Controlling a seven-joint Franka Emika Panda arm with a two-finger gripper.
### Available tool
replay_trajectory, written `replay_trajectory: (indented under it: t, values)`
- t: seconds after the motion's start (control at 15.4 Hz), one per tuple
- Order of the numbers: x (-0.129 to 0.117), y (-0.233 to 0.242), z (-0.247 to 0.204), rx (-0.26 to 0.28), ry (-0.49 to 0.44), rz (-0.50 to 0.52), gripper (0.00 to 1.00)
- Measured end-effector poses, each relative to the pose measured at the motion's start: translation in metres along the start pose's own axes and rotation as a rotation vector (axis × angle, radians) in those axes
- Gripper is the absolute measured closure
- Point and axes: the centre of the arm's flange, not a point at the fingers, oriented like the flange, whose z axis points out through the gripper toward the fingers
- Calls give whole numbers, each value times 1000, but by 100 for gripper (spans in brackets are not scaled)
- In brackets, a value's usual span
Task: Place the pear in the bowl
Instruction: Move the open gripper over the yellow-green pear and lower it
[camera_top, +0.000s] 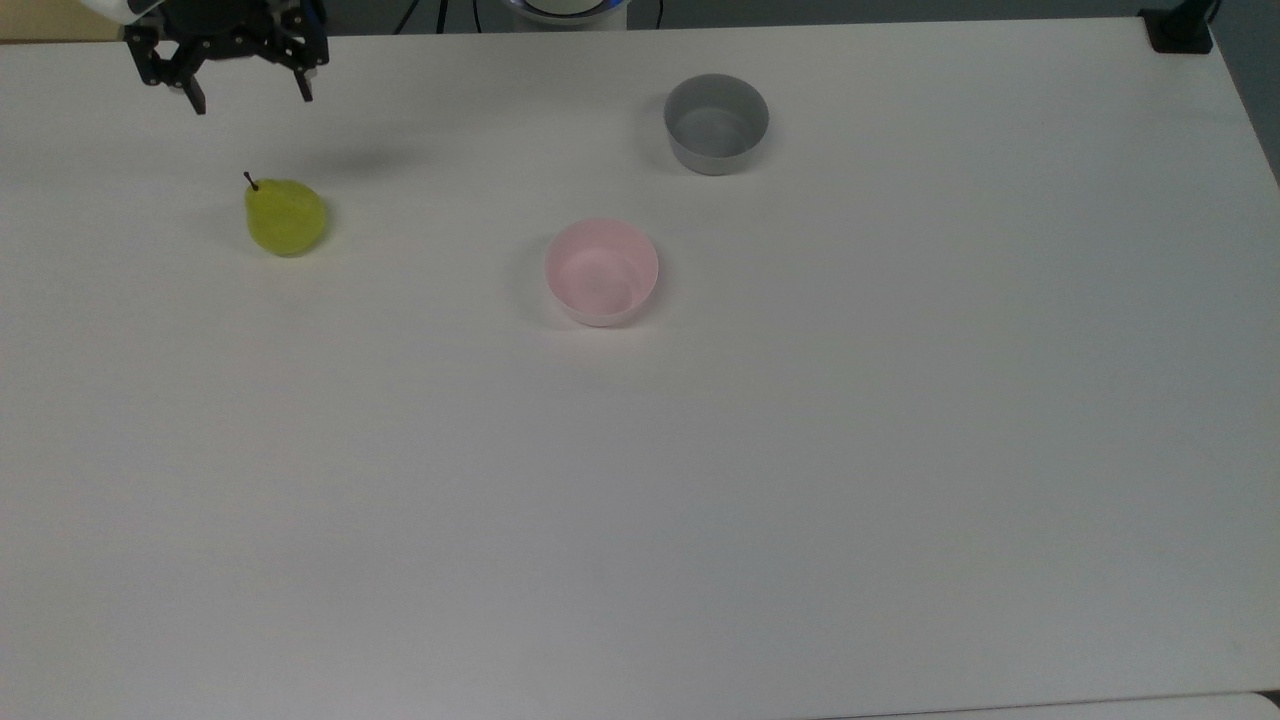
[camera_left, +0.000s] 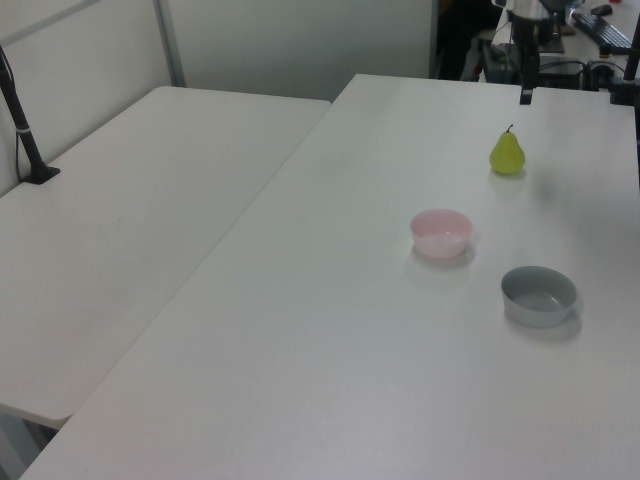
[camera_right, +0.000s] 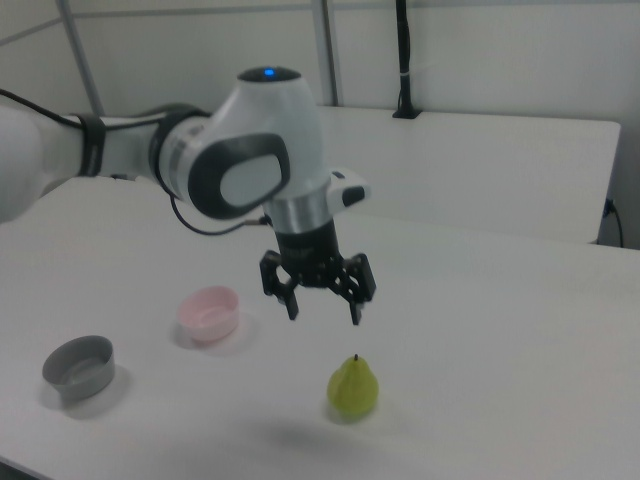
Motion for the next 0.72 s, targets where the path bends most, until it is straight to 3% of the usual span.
replay_trajectory:
  t: [0.33, 0.72]
  values:
    - [-6, 14, 54, -17, 9, 30, 0]
    - [-6, 24, 90, 6, 42, 96, 0]
